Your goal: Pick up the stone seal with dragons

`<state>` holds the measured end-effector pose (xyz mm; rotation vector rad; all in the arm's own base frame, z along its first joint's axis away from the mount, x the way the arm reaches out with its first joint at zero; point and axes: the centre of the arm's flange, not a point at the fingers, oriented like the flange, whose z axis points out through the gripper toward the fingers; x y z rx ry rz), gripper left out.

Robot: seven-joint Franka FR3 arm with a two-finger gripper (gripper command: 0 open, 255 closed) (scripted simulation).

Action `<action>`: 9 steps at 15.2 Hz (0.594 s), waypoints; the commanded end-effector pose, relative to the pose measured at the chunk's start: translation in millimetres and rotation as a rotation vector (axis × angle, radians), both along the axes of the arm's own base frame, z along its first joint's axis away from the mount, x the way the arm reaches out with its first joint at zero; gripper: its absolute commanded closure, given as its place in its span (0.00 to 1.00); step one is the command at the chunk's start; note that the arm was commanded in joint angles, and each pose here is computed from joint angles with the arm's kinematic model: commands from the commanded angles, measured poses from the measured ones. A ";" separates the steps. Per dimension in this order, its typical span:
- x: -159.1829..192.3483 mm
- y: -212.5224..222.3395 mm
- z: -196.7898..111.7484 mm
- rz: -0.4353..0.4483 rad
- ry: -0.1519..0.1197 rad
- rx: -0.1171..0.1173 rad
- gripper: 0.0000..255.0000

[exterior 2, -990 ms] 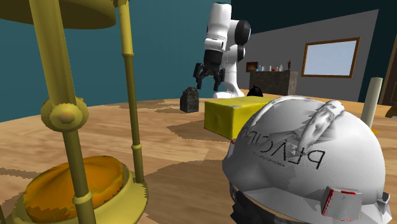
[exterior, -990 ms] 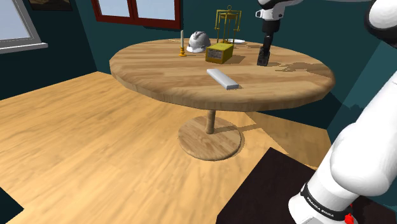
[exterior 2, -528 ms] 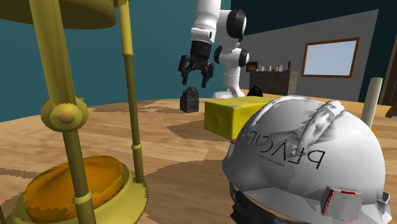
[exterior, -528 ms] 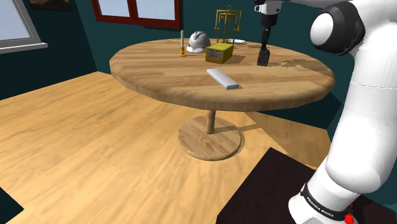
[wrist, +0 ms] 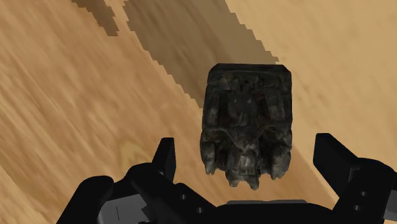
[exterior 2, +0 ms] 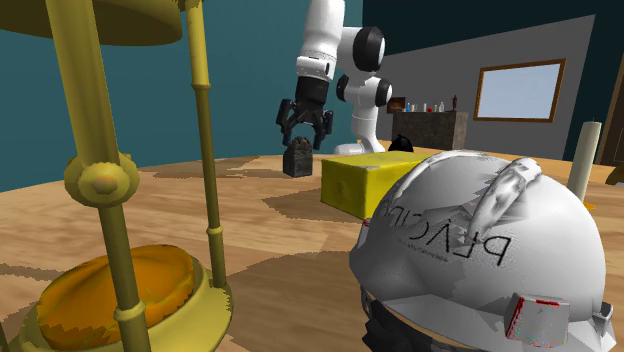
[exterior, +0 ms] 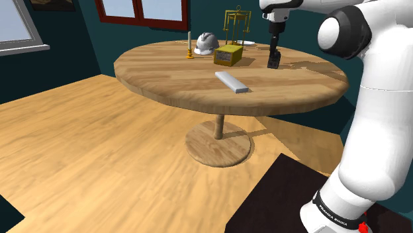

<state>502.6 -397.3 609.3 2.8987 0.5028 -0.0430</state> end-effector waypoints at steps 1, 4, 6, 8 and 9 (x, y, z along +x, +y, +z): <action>-0.9 0.4 -6.7 0.000 0.000 0.000 0.00; -0.7 0.2 -6.4 0.000 0.000 0.000 1.00; -0.9 0.1 -6.4 0.000 0.000 0.000 1.00; -1.0 -0.2 -6.4 0.000 0.000 0.000 1.00; -1.3 -0.2 -6.4 0.000 0.000 0.000 1.00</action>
